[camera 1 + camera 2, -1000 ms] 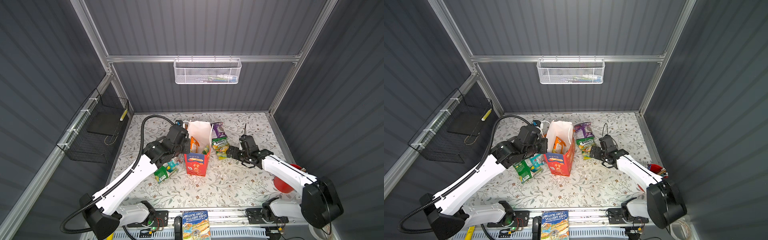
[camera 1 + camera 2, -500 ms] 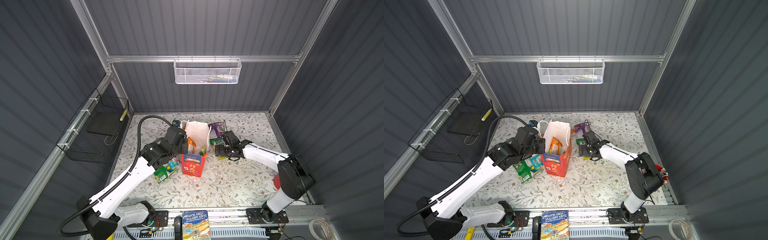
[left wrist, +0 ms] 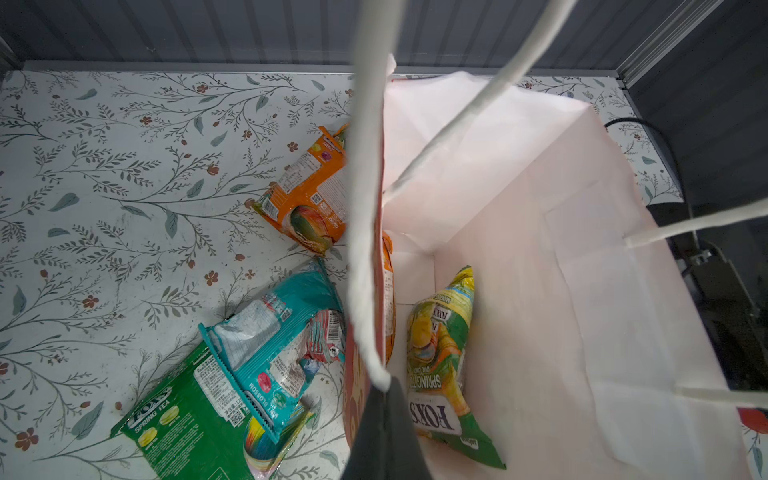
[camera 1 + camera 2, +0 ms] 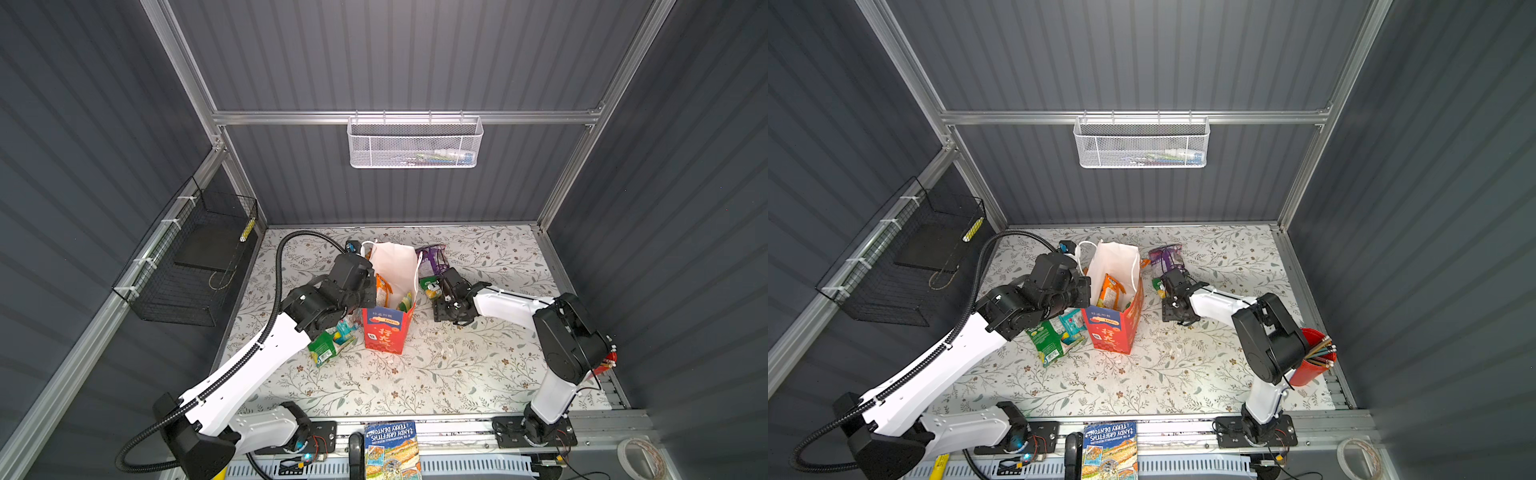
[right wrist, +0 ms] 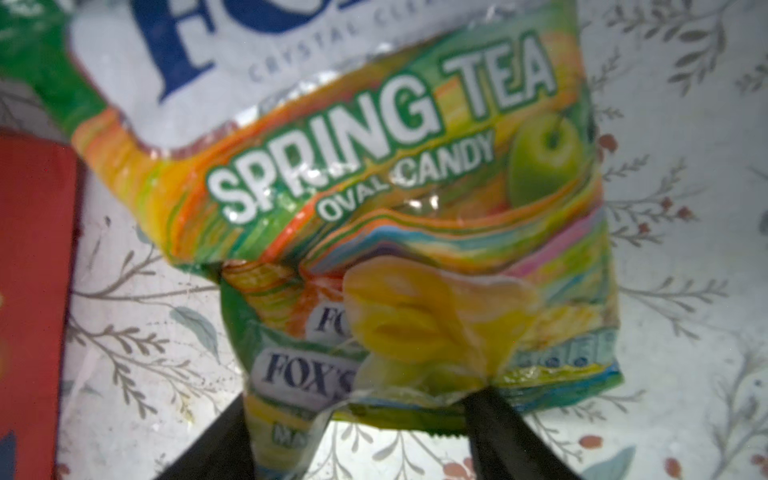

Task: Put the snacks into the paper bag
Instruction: 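Grasp the green Spring Tea packet with the right gripper and lift it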

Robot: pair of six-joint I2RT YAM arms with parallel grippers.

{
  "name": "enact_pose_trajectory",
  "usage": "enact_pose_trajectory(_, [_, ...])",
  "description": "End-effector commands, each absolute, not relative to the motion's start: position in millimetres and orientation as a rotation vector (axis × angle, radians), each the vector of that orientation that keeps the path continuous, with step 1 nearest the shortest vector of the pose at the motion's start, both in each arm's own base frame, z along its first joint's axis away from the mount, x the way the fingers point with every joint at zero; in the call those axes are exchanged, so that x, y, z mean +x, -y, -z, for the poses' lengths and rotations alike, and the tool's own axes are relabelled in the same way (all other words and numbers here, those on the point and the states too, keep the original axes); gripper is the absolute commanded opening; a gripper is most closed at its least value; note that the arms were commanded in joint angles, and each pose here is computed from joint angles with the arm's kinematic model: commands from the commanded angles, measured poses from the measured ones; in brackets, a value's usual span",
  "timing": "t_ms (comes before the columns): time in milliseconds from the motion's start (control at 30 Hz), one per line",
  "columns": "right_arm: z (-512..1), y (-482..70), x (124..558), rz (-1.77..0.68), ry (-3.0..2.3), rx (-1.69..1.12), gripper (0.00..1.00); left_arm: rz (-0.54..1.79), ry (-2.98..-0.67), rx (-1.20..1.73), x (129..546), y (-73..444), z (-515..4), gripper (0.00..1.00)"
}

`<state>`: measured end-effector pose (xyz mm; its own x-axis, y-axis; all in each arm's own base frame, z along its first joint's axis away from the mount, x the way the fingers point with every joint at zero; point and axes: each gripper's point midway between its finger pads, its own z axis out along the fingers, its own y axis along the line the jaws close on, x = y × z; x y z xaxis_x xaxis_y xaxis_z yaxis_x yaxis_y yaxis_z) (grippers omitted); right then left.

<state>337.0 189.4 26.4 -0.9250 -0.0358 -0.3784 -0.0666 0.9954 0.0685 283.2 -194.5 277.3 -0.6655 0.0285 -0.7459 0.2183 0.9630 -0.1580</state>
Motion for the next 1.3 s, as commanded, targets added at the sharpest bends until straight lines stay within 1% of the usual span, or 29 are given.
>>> enact_pose_trajectory(0, [-21.8,-188.0,334.9,-0.083,-2.770,-0.069,0.56,0.305,-2.253,0.166,287.9,195.0,-286.0,0.00])
enact_pose_trajectory(33, [-21.1,-188.2,334.7,-0.082,-2.771,-0.070,0.52,0.301,-2.251,0.165,288.1,194.7,-286.3,0.00])
enact_pose_trajectory(100, [-21.0,-188.3,333.6,-0.085,-2.774,-0.074,0.40,0.296,-2.250,0.165,288.7,193.9,-286.7,0.00])
enact_pose_trajectory(233, [-22.5,-191.4,329.4,-0.104,-2.771,-0.088,0.22,0.289,-2.248,0.167,288.9,193.3,-286.7,0.00])
enact_pose_trajectory(400, [-31.9,-193.0,320.6,-0.132,-2.754,-0.097,0.06,0.287,-2.252,0.171,289.3,194.3,-285.7,0.00])
enact_pose_trajectory(433, [-34.6,-193.7,318.2,-0.142,-2.750,-0.100,0.04,0.287,-2.252,0.170,289.7,194.1,-285.8,0.00])
enact_pose_trajectory(600, [-52.8,-197.0,310.9,-0.216,-2.688,-0.089,0.00,0.295,-2.253,0.175,288.9,195.3,-285.3,0.00])
enact_pose_trajectory(900, [-91.0,-192.4,290.9,-0.364,-2.579,-0.035,0.00,0.317,-2.238,0.184,286.9,196.5,-290.1,0.00])
enact_pose_trajectory(1000, [-110.6,-191.2,281.6,-0.427,-2.528,-0.018,0.00,0.276,-2.252,0.171,289.2,192.3,-286.4,0.00])
enact_pose_trajectory(1167, [-142.3,-188.5,266.3,-0.517,-2.441,0.001,0.00,0.298,-2.248,0.175,288.0,194.7,-287.9,0.00])
enact_pose_trajectory(1267, [-169.5,-183.4,258.8,-0.562,-2.367,0.011,0.00,0.308,-2.243,0.179,287.1,195.1,-290.0,0.00])
